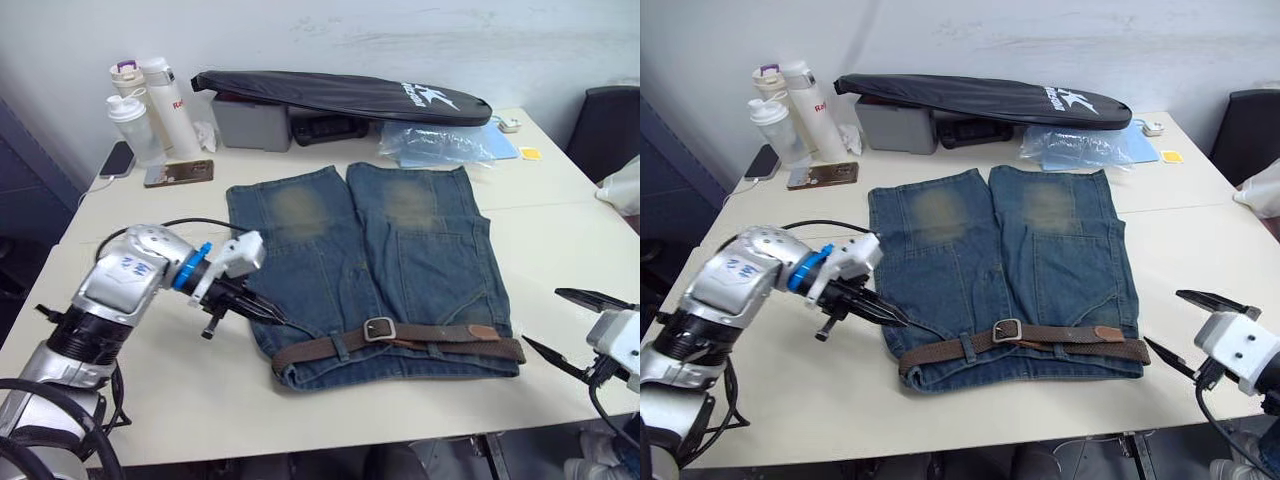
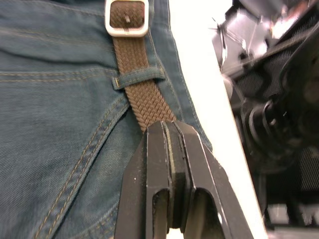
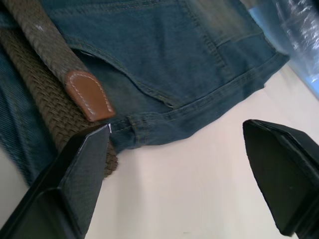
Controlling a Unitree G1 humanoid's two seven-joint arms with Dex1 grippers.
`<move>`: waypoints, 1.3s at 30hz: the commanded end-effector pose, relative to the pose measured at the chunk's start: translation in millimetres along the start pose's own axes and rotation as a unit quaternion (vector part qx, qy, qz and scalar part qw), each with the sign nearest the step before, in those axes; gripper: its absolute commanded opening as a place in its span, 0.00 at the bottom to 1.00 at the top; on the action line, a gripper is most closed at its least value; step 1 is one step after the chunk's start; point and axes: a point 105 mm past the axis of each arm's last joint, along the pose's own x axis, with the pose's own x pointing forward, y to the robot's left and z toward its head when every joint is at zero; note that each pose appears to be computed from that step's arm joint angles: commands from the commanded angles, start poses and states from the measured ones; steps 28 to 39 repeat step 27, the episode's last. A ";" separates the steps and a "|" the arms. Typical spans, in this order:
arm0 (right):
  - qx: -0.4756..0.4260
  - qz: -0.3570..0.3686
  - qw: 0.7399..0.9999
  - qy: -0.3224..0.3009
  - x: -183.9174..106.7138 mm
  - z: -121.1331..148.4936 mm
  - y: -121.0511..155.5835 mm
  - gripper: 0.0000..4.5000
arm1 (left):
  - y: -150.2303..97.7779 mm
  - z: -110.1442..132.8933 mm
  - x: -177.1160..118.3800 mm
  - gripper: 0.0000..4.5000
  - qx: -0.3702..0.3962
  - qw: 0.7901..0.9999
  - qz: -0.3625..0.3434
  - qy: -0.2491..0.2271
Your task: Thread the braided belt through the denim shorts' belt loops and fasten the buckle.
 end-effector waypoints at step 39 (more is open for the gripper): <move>0.204 -0.031 0.978 -0.023 -9.5 -30.3 35.9 0.99 | -20.3 -70.6 19.2 0.00 -0.046 0.952 0.238 -0.186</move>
